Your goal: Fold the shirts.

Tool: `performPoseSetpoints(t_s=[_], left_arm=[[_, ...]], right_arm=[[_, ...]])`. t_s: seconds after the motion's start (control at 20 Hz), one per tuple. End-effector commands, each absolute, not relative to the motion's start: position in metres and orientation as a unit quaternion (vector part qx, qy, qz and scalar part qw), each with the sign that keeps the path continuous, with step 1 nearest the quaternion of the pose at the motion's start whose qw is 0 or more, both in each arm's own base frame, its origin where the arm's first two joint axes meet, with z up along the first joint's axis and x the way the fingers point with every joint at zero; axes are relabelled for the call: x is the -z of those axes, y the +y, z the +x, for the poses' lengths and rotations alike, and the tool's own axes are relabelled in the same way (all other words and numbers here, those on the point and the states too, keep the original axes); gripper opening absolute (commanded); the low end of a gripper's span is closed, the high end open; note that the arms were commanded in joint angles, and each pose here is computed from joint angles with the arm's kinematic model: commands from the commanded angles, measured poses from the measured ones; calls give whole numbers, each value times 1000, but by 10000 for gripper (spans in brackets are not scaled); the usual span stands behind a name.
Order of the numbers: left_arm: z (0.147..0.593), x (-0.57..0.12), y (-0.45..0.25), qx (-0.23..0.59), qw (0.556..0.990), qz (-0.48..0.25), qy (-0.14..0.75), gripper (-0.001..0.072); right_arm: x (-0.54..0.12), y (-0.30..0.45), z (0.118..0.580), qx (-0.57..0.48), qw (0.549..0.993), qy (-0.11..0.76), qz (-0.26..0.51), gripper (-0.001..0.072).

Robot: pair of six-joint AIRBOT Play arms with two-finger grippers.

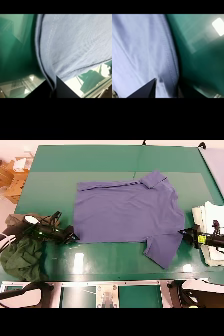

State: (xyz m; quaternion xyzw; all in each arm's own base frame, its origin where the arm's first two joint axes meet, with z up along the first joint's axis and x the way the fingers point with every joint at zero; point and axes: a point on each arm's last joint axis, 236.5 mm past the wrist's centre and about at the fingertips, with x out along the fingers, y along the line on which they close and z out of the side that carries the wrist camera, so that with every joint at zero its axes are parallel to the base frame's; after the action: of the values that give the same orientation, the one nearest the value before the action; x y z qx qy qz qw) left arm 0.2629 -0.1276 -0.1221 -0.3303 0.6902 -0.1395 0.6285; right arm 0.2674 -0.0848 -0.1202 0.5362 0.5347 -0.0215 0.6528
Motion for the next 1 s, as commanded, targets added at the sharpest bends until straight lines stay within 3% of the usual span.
performPoseSetpoints(t_s=[0.0,0.05,0.2,0.3,0.4,0.55,0.65,0.8,0.95], left_arm=[[284,134,-110,107,672,-311,663,26],[283,134,-110,109,671,-310,665,27],[286,124,-114,123,670,-309,664,25],[302,94,-119,153,683,-302,648,25],[330,33,-123,188,720,-288,603,25],[375,-117,-120,227,824,-248,456,25],[379,-253,-118,253,896,-200,306,25],[331,-429,-120,278,946,-131,104,25],[252,-550,-124,290,953,-70,-55,26]], right_arm=[[123,-93,279,14,672,529,517,286],[118,-97,283,10,677,526,514,268],[96,-92,291,-33,680,524,512,16],[60,-92,314,-71,689,488,532,15],[-7,-101,351,-118,728,411,537,14],[-147,-112,388,-171,824,284,459,15],[-257,-107,389,-181,886,187,383,15],[-419,-69,350,-185,949,26,252,14],[-529,-14,291,-170,972,-98,126,14]])
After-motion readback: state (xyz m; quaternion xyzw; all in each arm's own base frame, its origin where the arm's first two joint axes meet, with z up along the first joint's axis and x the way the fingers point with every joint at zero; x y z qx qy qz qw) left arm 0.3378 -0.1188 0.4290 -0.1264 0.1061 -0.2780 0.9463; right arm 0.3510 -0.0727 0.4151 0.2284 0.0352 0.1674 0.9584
